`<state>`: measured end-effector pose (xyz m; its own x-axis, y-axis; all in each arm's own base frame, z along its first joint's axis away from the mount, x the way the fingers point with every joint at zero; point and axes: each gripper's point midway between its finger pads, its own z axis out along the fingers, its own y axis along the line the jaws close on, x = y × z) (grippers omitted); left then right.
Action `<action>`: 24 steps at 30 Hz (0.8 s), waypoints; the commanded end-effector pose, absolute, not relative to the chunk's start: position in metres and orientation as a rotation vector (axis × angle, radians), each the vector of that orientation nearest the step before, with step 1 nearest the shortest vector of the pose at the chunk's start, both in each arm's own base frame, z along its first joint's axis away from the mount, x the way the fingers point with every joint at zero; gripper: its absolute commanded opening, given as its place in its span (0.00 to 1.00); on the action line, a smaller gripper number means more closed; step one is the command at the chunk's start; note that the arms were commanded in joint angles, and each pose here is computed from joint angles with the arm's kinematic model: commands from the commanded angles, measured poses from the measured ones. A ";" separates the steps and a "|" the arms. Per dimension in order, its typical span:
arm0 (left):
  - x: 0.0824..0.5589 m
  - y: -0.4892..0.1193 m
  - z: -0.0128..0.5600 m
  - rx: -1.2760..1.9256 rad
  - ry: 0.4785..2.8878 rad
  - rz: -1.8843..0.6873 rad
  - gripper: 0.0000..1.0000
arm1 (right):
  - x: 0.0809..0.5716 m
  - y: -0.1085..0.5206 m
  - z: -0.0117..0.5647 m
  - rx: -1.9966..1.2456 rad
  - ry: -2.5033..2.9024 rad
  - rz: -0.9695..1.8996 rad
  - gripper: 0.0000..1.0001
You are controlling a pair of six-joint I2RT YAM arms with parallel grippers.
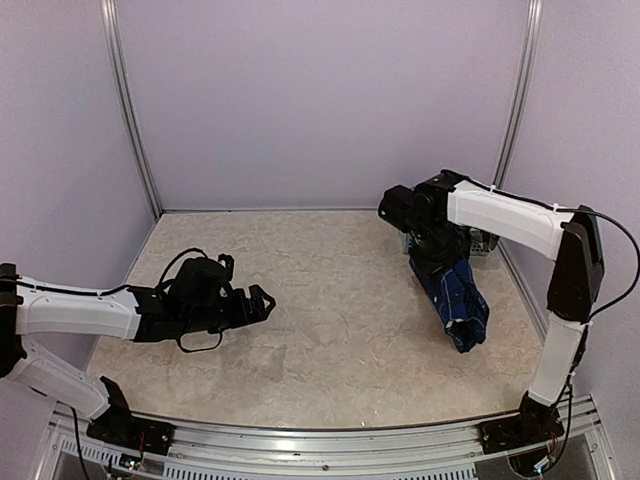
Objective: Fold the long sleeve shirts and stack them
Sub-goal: Turn over the square-folded shirt at the center of the board.
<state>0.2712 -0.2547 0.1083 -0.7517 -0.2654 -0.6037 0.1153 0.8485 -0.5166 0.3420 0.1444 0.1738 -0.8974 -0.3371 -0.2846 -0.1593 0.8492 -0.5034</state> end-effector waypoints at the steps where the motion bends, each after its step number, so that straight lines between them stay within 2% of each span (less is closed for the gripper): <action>1: 0.281 -0.249 0.117 -0.112 2.297 -0.663 0.97 | 0.329 0.184 0.152 -0.486 2.635 -0.781 0.00; 6: 0.281 -0.241 0.112 -0.117 2.314 -0.626 0.97 | 0.308 0.253 0.120 -0.657 2.639 -0.715 0.01; 15: 0.281 -0.229 0.111 -0.136 2.310 -0.607 0.97 | 0.277 0.325 0.076 -0.822 2.670 -0.624 0.31; 19: 0.280 -0.222 0.111 -0.153 2.302 -0.608 0.97 | 0.264 0.342 0.073 -0.844 2.668 -0.580 0.50; 24: 0.282 -0.217 0.112 -0.165 2.292 -0.606 0.97 | 0.247 0.358 0.076 -0.866 2.664 -0.528 0.65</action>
<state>0.2811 -0.2260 0.1123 -0.7253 -0.2937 -0.6226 0.0664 0.8704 -0.4879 0.2618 0.3427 0.0685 -0.7810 -0.6093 -0.1368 -0.4962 0.7385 -0.4564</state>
